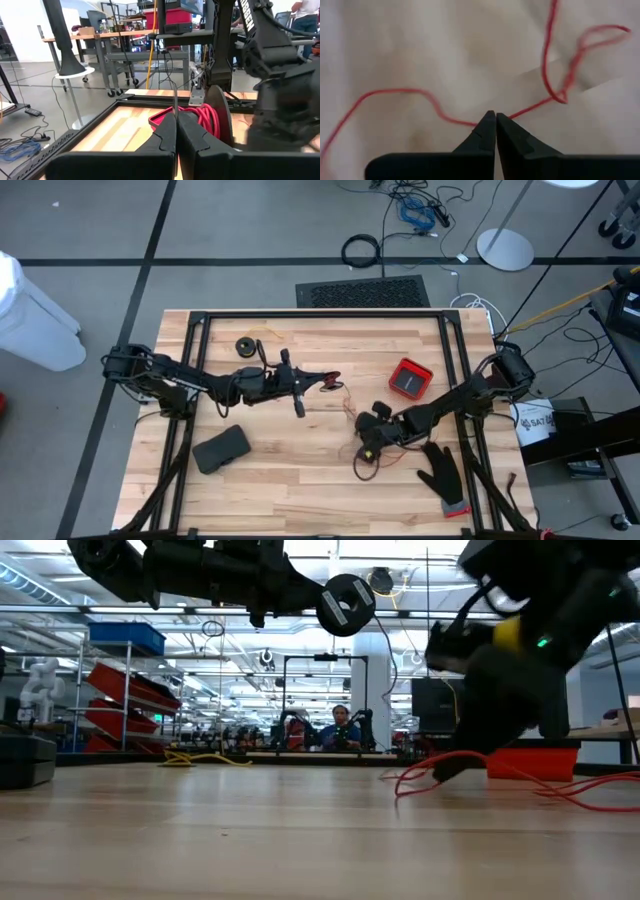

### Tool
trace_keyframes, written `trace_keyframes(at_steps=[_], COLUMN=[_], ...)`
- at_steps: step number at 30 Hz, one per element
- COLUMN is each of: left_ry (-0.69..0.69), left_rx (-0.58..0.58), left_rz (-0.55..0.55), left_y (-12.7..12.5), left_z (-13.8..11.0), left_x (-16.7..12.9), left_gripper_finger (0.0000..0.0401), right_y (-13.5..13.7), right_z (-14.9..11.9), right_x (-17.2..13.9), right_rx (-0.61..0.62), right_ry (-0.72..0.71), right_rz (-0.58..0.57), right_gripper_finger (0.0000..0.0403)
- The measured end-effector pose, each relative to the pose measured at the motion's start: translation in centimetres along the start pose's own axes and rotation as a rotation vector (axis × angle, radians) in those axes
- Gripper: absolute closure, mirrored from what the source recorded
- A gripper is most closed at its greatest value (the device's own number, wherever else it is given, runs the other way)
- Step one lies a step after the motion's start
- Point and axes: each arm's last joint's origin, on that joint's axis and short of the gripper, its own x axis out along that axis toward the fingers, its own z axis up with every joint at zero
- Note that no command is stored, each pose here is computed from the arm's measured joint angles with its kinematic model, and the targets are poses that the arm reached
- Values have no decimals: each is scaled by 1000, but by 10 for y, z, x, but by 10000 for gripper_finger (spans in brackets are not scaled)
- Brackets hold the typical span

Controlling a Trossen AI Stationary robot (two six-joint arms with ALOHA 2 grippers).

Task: Coil cords
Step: Coil the red wire onto the black spool

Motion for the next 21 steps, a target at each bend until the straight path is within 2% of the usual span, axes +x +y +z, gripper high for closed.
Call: trace_keyframes(at_steps=[6, 9, 11, 13, 16, 18, 21], left_ry=[0, -2, -3, -6, -8, -8, -8], left_rx=[0, 0, -1, -2, -2, -3, -3], left_rz=[-1, -1, -1, 0, 0, 0, -4], left_y=[0, 0, 0, 0, 0, 0, -1], left_z=[0, 0, 0, 1, 1, 1, 1], left_x=[0, 0, 0, 0, 0, 0, 0], left_gripper_finger=[401, 401, 401, 401, 401, 401, 401], right_y=[18, 21, 24, 27, 29, 26, 15], right_z=[-14, -28, -35, -36, -31, -25, -14], right_x=[-27, -41, -49, -55, -55, -52, -46], right_rx=[-8, 2, 13, 33, 50, 65, 85], right_ry=[151, 287, 319, 282, 118, 37, 4], right_rz=[174, 203, 200, 185, 121, 67, 10], right_gripper_finger=[403, 403, 403, 403, 394, 375, 330])
